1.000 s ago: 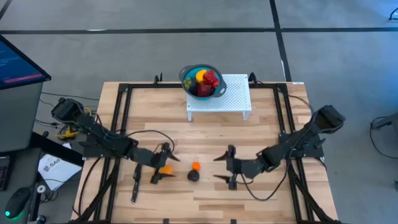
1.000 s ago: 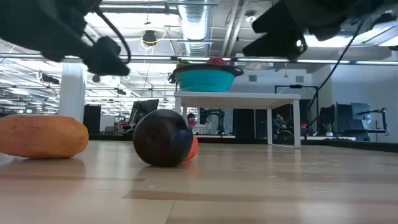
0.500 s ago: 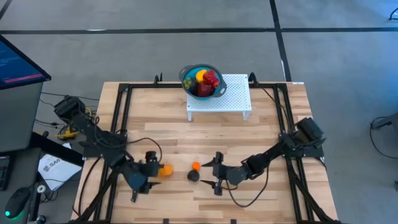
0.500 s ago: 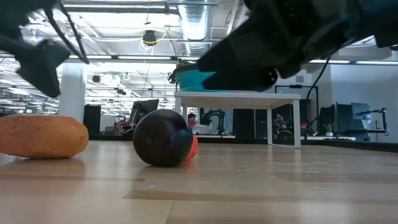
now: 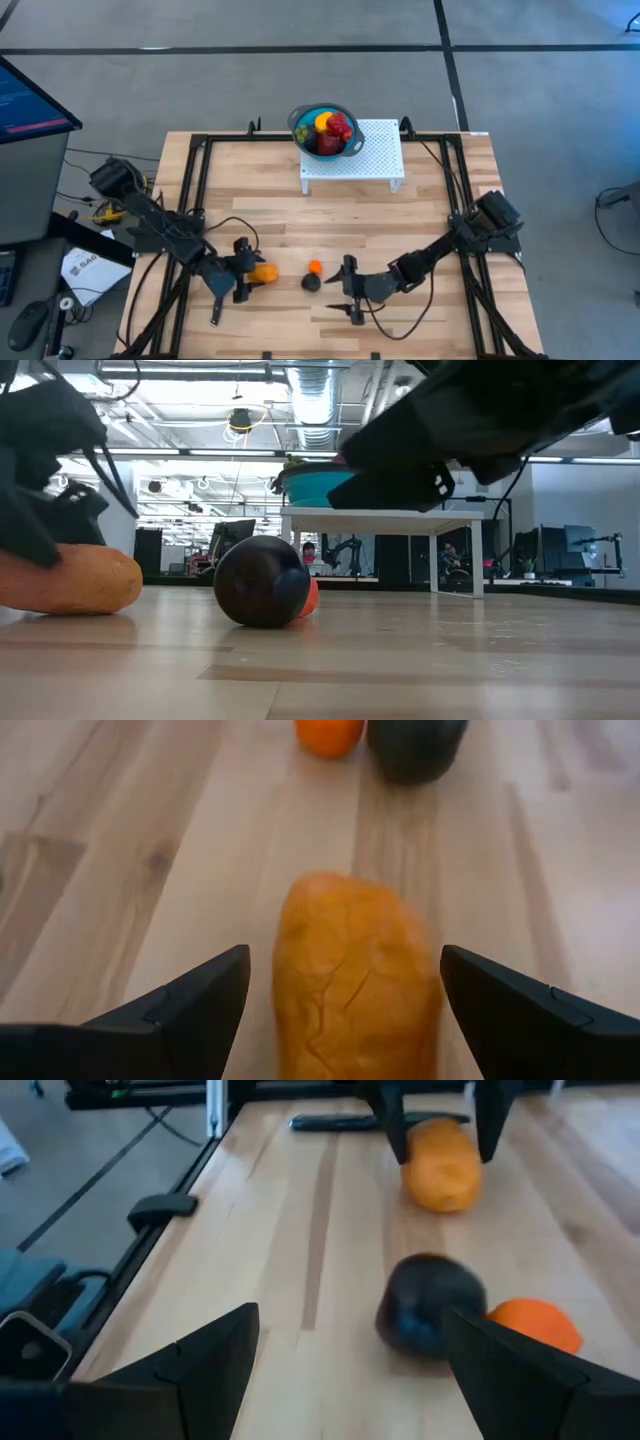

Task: Pick & Place Fruit
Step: Put the potato into the blue strainer bowl on the shelf

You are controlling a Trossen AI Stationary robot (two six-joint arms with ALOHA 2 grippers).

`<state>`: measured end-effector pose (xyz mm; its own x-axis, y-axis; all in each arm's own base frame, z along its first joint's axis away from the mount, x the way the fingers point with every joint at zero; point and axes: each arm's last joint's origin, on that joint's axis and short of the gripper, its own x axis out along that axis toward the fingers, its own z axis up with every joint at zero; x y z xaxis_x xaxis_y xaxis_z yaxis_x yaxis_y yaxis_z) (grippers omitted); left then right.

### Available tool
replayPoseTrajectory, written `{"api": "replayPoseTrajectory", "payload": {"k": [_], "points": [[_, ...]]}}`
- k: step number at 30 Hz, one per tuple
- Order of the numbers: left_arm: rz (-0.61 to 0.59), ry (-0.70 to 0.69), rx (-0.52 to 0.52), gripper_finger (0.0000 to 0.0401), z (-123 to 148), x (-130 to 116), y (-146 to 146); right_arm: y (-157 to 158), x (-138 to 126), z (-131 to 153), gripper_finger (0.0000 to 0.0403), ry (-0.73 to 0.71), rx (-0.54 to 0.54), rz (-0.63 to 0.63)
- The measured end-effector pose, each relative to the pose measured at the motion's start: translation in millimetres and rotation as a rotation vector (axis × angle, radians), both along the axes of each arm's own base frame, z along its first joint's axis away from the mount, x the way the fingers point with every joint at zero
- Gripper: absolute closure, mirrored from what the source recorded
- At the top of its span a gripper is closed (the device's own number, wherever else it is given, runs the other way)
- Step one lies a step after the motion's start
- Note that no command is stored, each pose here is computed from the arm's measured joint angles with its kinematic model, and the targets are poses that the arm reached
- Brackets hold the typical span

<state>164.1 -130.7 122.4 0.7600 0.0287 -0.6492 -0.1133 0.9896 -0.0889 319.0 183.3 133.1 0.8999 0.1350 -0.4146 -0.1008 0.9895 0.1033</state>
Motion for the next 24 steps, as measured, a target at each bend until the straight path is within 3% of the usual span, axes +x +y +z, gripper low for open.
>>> {"api": "replayPoseTrajectory", "payload": {"k": [11,19,24], "points": [[0.055,-0.016,-0.083,0.0096,-22.3,12.6,-12.0,7.8,-6.8,-3.3,0.0097,0.039,-0.002,0.022],[0.042,-0.053,-0.128,0.0167,-13.3,20.2,-25.8,8.0,-6.9,-3.4,0.0097,0.046,0.012,0.035],[0.066,-0.2,-0.122,0.015,-1.1,29.5,-29.3,5.9,-5.4,-3.1,0.0097,0.044,0.02,0.025]]}}
